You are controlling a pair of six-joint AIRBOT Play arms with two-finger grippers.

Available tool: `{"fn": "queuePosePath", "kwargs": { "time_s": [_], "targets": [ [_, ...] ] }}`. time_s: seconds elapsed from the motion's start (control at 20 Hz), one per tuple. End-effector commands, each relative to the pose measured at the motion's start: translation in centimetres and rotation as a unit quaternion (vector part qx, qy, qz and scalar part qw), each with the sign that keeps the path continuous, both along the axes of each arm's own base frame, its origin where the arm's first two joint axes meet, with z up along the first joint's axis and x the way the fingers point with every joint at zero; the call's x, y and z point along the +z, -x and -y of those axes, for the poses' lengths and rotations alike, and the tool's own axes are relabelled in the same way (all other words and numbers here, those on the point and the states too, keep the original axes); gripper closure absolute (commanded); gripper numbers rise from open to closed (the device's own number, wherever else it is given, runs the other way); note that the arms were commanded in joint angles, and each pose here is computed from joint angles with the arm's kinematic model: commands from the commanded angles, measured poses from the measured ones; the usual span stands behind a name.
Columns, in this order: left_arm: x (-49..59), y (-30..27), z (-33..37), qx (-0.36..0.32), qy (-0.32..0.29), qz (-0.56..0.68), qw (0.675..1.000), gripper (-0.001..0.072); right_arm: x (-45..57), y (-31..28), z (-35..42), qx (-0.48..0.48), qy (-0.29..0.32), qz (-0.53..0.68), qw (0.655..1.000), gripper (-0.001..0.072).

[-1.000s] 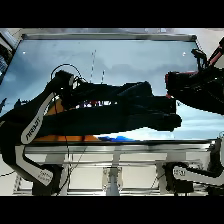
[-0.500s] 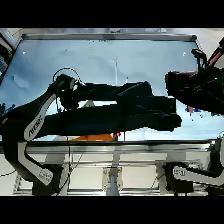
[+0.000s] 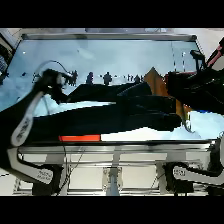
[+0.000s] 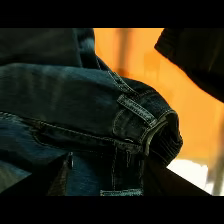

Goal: Fold the clothes and pants, and hang the long-sleeved shirts on hangers.

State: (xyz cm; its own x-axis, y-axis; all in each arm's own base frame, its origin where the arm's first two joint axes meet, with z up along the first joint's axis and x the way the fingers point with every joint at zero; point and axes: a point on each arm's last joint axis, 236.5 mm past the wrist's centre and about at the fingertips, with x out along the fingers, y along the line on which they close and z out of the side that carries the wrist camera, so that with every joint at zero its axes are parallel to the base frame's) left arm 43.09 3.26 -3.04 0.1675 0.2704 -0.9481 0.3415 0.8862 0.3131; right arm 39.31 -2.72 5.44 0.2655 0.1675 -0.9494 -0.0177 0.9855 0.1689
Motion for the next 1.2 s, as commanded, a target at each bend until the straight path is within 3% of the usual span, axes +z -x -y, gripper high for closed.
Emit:
{"fn": "queuePosePath", "kwargs": {
  "time_s": [0.0, 0.15, 0.4, 0.7, 1.0, 1.1, 1.15],
  "targets": [
    [8.9, -0.6, -7.5, 0.114, 0.009, 0.15, 0.982, 0.0683, -4.1, 0.8, -0.1, -0.001, -0.006, -0.039, 0.999, 0.0229],
    [15.2, 2.5, -15.2, 0.22, 0.007, 0.244, 0.944, 0.0683, -6.9, 0.0, -0.3, -0.032, -0.024, -0.056, 0.998, 0.023],
    [18.0, 7.4, -21.9, 0.315, -0.004, 0.28, 0.907, 0.0683, -8.9, -2.8, -3.1, -0.057, -0.101, -0.041, 0.992, 0.023],
    [18.3, 6.5, -21.9, 0.321, 0.026, 0.306, 0.896, 0.0683, -8.4, -6.6, -6.8, -0.052, -0.197, 0.017, 0.979, 0.0231],
    [18.2, 6.1, -21.4, 0.321, 0.04, 0.31, 0.894, 0.0683, -10.7, -6.5, -10.8, -0.001, -0.2, 0.001, 0.98, 0.0233],
    [18.2, 6.1, -21.3, 0.321, 0.042, 0.31, 0.894, 0.0683, -11.2, -6.8, -11.6, 0.002, -0.197, 0.005, 0.98, 0.0283],
    [18.2, 6.1, -21.3, 0.322, 0.042, 0.309, 0.894, 0.0683, -11.6, -7.0, -11.9, 0.001, -0.196, 0.006, 0.981, 0.0356]
  ]
}}
